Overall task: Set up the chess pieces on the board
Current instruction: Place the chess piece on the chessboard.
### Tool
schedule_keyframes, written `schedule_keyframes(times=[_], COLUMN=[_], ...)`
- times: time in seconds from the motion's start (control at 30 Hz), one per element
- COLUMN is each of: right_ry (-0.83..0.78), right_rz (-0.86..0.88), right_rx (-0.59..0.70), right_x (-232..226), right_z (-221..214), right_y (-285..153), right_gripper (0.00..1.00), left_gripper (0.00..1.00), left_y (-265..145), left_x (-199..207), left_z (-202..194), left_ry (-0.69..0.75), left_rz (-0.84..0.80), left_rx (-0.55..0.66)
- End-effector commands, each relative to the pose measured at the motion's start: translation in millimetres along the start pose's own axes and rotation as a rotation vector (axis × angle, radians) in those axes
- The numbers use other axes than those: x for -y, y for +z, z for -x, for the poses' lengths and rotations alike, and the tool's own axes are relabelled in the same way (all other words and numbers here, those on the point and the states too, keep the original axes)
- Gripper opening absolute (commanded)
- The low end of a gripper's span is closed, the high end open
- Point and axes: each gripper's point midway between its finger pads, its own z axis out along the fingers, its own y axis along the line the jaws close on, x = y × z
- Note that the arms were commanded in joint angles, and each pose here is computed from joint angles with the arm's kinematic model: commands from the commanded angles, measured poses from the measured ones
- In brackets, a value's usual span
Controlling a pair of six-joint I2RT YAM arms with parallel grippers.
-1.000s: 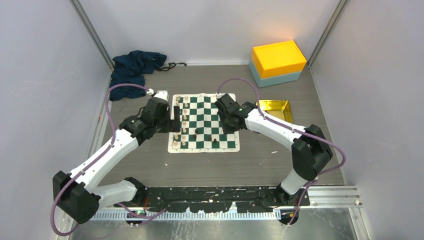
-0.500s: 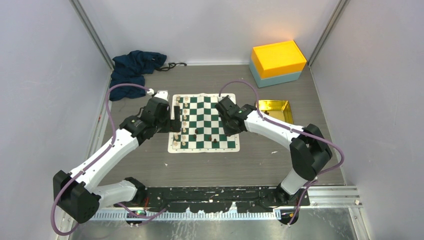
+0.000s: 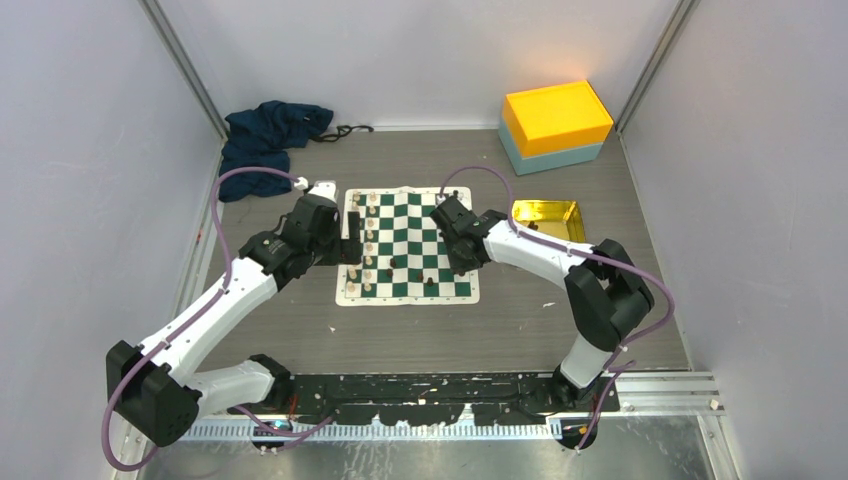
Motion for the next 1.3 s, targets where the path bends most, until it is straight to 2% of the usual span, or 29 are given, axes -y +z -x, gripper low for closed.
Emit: schedule_keyframes(times=[0.0, 0.53, 0.63, 0.83, 1.03, 1.27], right_ry=[0.028, 0.053, 0.054, 0.055, 0.046, 0.038], right_rz=[0.008, 0.036, 0.038, 0.03, 0.021, 0.018], right_rx=[0.037, 0.009, 0.004, 0.005, 0.019, 0.039], right_x=[-1, -1, -1, 1, 2, 3], right_z=[10, 6, 5, 6, 12, 21], right_y=[5, 21, 21, 19, 14, 5], right_gripper=[0.14, 0.15, 0.19, 0.32, 0.38, 0.39], left_gripper=[0.96, 0.96, 0.96, 0.96, 0.96, 0.96], left_y=[-1, 0, 1, 2, 3, 2], left_x=[0, -1, -1, 0, 0, 1], left_z=[11, 9, 9, 9, 8, 8], left_ry=[-0.007, -0.008, -0.008, -0.009, -0.008, -0.013], left_rz=[-0.002, 0.006, 0.006, 0.005, 0.002, -0.002], left_rx=[0.045, 0.037, 0.035, 0.034, 0.031, 0.033])
